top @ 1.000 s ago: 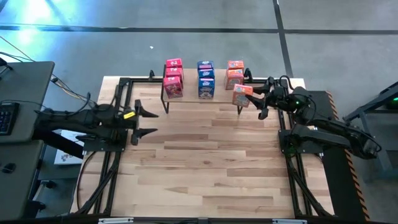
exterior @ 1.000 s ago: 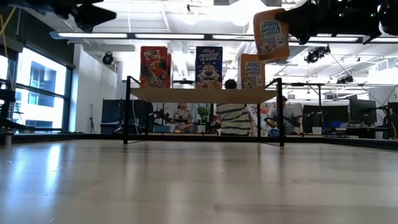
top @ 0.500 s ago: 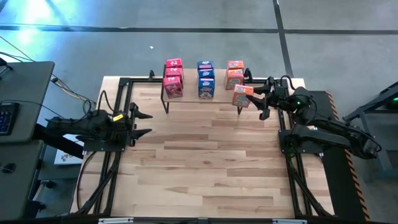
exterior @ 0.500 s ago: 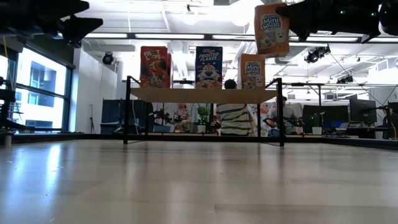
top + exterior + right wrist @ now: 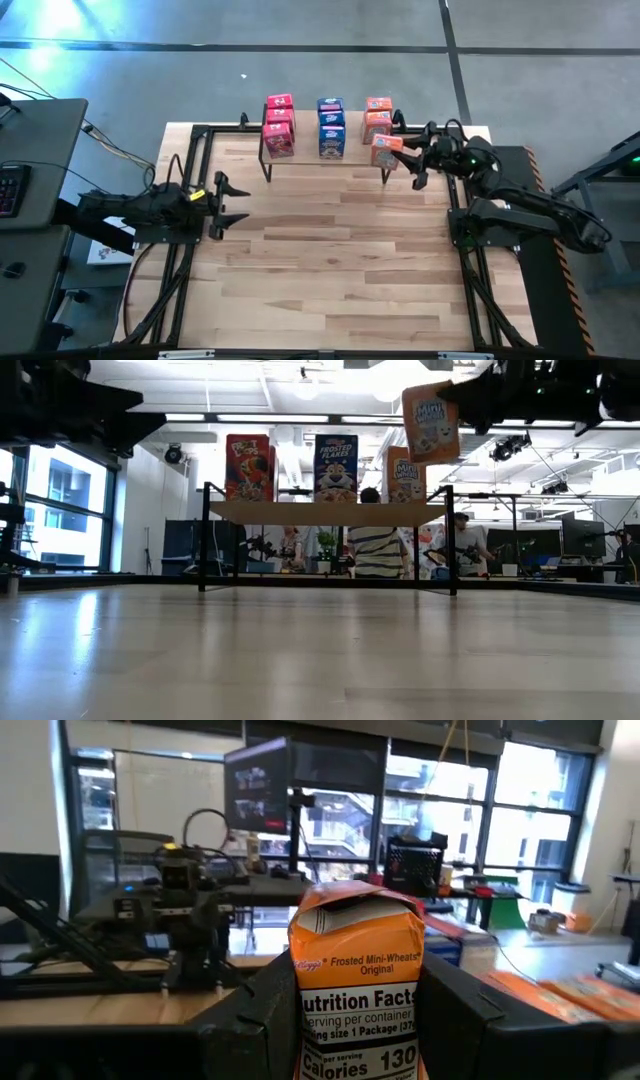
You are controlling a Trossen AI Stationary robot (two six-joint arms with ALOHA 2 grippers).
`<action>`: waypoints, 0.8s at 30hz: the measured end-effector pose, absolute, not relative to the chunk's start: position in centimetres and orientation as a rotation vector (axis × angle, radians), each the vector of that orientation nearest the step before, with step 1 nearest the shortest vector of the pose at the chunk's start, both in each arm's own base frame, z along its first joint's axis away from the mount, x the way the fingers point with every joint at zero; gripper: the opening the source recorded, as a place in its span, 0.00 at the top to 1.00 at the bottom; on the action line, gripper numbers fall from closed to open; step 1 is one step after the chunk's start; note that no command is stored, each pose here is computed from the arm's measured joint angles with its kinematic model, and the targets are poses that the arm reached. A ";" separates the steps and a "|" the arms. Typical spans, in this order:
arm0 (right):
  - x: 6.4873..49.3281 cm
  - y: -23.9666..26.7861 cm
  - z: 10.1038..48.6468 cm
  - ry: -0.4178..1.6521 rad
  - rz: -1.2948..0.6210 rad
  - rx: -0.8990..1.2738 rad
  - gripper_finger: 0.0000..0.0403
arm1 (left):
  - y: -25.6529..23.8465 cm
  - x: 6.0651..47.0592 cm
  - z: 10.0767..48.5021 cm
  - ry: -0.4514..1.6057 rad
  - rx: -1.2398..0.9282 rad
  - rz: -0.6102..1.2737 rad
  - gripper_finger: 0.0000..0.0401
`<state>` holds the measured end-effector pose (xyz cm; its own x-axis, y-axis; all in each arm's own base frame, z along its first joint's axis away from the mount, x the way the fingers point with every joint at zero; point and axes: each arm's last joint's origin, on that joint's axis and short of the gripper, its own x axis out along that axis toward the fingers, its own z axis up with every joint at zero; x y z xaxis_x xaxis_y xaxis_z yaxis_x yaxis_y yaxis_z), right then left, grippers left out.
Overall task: Stack cereal on shelf
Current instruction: Put the orange cereal box on the shelf
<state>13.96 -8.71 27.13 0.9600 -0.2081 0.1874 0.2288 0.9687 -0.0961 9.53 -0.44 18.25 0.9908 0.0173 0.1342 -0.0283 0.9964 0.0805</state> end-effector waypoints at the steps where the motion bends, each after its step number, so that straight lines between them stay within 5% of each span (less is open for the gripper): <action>1: 14.0 -9.0 27.0 -0.171 -0.227 -0.115 0.63 | -0.4 9.6 18.0 -0.133 0.093 0.024 0.35; 24: 14.6 -14.1 24.5 -0.130 -0.042 -0.125 0.63 | -0.3 9.6 17.7 -0.110 0.124 0.058 0.35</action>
<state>14.57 -14.15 24.49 0.9907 -0.0341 0.1317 0.0503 0.9913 -0.1219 9.64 -0.34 17.73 0.9923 0.0505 0.1132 -0.0640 0.9907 0.1198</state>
